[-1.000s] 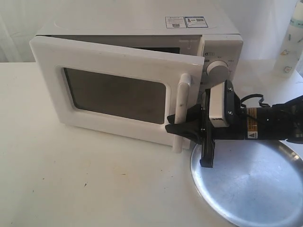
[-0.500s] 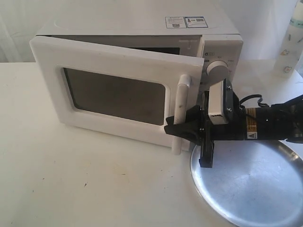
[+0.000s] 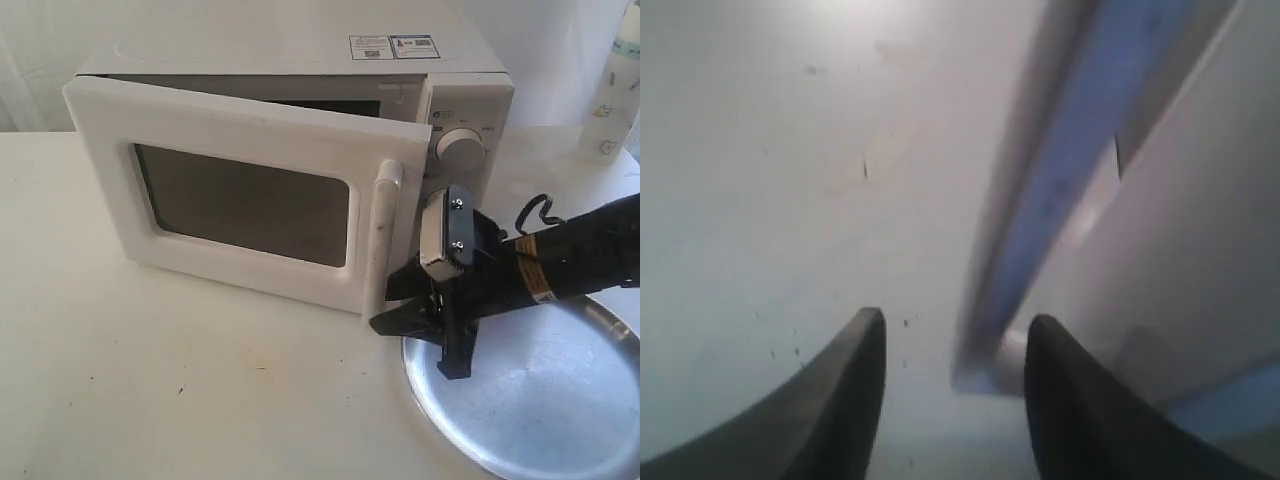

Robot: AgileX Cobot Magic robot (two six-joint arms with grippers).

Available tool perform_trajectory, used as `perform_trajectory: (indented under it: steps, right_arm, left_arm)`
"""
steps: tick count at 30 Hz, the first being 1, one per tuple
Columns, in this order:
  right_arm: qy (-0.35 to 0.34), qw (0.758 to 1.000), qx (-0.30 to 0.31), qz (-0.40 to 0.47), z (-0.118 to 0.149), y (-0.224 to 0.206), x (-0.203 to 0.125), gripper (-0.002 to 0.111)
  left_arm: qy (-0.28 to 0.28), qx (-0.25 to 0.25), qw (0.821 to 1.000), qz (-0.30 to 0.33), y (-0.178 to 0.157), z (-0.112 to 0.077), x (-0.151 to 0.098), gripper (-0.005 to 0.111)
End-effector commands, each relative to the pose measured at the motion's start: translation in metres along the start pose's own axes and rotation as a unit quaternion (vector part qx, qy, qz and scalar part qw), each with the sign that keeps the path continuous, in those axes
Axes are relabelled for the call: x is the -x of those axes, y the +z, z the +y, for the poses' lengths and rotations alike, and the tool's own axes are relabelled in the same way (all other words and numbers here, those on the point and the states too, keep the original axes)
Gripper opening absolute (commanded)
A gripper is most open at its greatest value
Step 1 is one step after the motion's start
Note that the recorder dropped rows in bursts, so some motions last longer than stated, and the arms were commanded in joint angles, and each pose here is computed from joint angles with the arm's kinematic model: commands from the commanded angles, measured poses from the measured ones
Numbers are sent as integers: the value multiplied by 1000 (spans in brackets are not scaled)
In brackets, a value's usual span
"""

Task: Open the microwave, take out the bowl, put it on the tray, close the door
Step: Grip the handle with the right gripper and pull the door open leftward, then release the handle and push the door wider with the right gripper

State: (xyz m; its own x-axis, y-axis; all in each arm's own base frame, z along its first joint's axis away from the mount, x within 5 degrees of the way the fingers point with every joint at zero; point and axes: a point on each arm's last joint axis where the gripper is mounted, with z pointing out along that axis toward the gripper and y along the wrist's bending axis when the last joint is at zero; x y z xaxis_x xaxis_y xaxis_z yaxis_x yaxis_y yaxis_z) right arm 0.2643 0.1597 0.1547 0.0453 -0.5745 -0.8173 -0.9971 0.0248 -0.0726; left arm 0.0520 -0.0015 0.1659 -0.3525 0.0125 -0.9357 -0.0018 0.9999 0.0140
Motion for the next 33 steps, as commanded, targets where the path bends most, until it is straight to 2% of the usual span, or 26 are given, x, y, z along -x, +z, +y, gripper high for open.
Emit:
perform_trajectory:
  steps: [1, 5, 9, 11, 13, 16, 19, 21, 24, 28, 33]
  right_arm:
    - [37, 997, -59, 31, 0, -19, 12, 42]
    - [31, 996, -78, 16, 13, -36, 27, 41]
    - [60, 990, -127, 9, 20, -55, 42, 26]
    - [126, 969, -213, 16, 14, -72, 47, 11]
    - [198, 933, -300, 10, 8, -89, 50, 0]
    - [197, 899, -392, 20, 2, -108, 52, 0]
    - [190, 878, -438, 25, -10, -118, 57, 0]
    - [186, 880, -436, 18, -17, -117, 62, 0]
    - [182, 904, -388, -2, -26, -106, 71, 0]
    - [157, 947, -279, -27, -32, -84, 81, 0]
    - [107, 984, -130, -60, -20, -62, 85, 0]
  left_arm:
    - [-2, -4, 1000, -1, 0, -1, 1, 0]
    - [-2, -4, 1000, -1, 0, -1, 1, 0]
    - [-2, -4, 1000, -1, 0, -1, 1, 0]
    - [-2, -4, 1000, -1, 0, -1, 1, 0]
    - [-2, -4, 1000, -1, 0, -1, 1, 0]
    - [-2, -4, 1000, -1, 0, -1, 1, 0]
    - [-2, -4, 1000, -1, 0, -1, 1, 0]
    - [-2, -4, 1000, -1, 0, -1, 1, 0]
    - [-2, -4, 1000, -1, 0, -1, 1, 0]
    - [-2, -4, 1000, -1, 0, -1, 1, 0]
    - [-2, -4, 1000, -1, 0, -1, 1, 0]
